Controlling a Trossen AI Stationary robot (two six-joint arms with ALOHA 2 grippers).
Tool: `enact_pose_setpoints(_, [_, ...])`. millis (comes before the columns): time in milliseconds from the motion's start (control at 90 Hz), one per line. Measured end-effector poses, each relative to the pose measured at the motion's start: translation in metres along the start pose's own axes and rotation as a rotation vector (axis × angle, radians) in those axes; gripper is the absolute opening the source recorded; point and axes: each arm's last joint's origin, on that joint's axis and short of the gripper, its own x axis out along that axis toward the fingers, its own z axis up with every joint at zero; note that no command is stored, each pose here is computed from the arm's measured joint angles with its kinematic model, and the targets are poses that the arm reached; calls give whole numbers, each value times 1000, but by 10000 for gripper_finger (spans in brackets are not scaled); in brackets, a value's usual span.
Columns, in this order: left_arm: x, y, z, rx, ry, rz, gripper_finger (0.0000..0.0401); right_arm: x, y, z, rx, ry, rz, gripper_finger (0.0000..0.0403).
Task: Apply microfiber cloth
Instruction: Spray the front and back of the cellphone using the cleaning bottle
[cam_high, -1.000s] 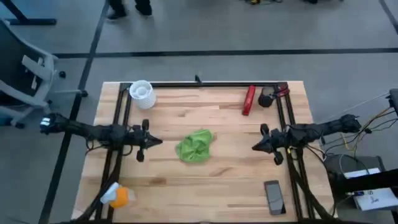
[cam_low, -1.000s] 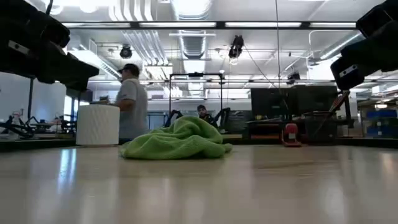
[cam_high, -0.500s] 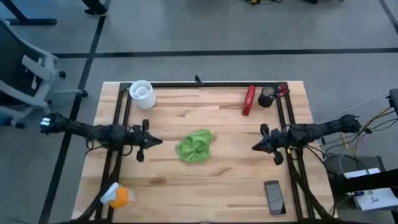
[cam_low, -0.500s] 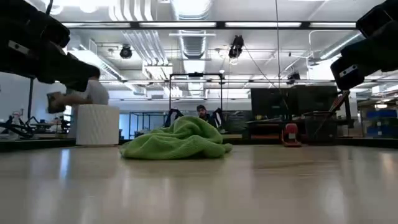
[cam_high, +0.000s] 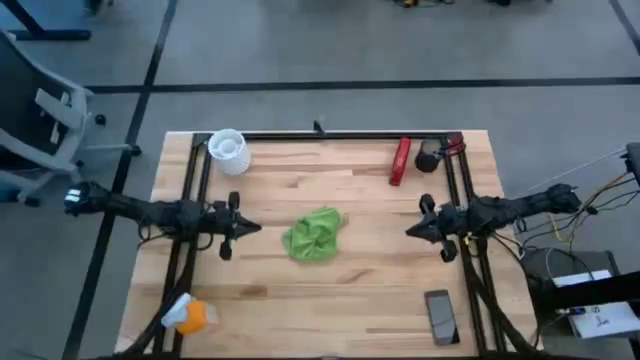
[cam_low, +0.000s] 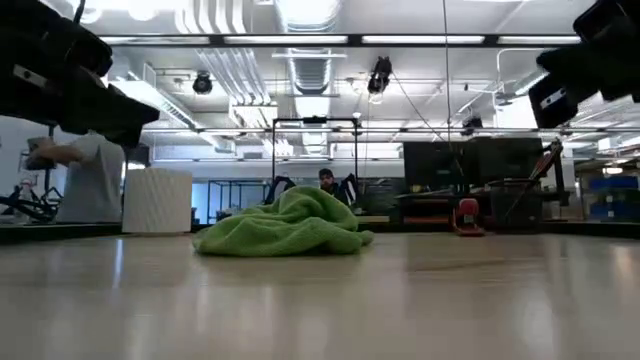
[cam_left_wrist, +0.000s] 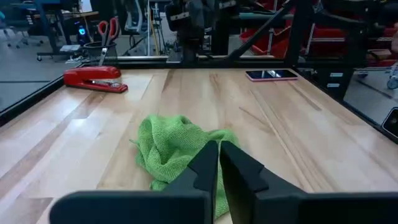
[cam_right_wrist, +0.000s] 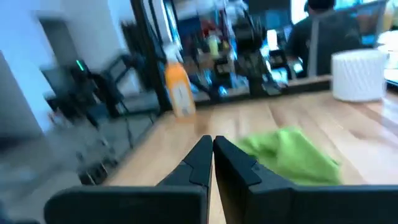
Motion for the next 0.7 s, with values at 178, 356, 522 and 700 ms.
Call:
enact_pose_setpoints(178, [0, 0, 0, 0, 0, -1, 5, 4, -3, -4, 106, 32, -64, 0])
enact_pose_setpoints(356, [0, 0, 0, 0, -1, 0, 5, 11, 4, -6, 206, 72, 33, 0])
enact_pose_setpoints(522, [0, 0, 0, 0, -1, 0, 5, 17, 12, -14, 323, 153, 95, 0])
enact_pose_setpoints(700, [0, 0, 0, 0, -1, 0, 4, 24, 28, -11, 403, 271, 145, 0])
